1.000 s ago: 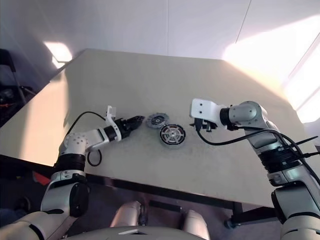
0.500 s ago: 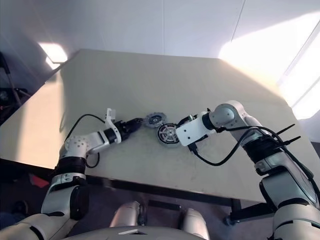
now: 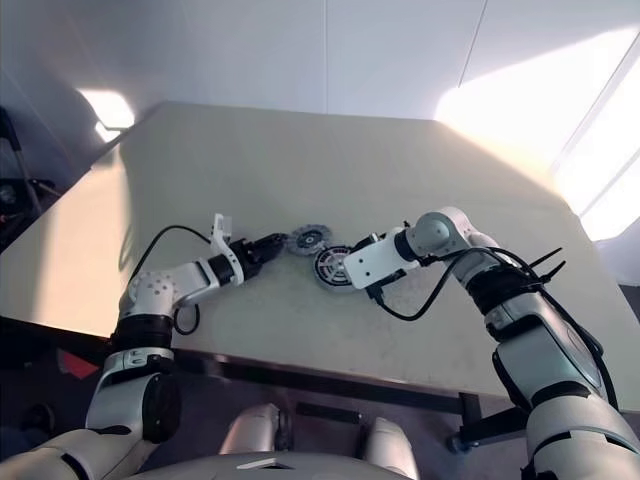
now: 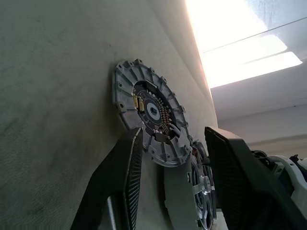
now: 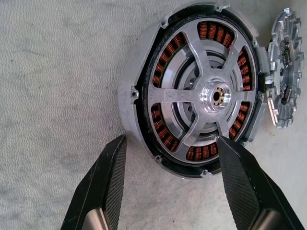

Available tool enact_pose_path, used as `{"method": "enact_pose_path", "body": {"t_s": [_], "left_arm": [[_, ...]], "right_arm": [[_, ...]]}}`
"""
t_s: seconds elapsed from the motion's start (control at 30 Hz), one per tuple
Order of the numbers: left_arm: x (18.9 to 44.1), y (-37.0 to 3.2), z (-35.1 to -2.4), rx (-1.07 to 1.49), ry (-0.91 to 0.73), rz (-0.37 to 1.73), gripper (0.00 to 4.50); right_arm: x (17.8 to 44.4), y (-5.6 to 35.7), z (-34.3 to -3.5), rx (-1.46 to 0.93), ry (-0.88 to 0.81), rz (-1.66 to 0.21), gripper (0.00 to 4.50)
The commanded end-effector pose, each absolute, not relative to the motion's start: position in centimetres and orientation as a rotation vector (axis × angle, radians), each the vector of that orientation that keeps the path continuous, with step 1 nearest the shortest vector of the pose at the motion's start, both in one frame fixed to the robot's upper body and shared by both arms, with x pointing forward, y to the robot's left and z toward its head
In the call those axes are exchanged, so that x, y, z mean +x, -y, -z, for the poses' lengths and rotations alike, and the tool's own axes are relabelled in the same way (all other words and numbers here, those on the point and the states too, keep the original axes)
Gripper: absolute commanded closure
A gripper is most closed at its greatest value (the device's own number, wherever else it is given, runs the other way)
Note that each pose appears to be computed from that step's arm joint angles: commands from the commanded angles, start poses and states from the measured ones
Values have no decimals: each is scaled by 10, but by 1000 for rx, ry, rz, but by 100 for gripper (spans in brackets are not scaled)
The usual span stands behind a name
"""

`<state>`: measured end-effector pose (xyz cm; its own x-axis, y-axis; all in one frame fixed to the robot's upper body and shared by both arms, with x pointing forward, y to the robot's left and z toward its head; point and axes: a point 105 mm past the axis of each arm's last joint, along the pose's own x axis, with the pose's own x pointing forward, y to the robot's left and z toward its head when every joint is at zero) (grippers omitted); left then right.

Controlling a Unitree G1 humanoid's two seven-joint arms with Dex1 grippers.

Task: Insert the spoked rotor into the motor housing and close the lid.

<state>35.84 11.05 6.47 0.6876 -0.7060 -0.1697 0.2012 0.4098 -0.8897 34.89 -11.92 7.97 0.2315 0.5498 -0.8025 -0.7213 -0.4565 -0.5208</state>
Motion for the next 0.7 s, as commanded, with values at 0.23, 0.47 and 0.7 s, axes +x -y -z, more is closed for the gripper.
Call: {"method": "enact_pose_path", "body": {"t_s": [0.23, 0.47, 0.7], "left_arm": [[363, -109, -79, -985, -544, 637, 230], [364, -110, -78, -977, -545, 632, 230], [364, -109, -77, -975, -544, 631, 230]], "right_arm": [[335, 126, -70, -1438, -226, -1567, 349], [323, 119, -71, -1358, -243, -1579, 447], [303, 98, -84, -1119, -311, -1610, 447]]}}
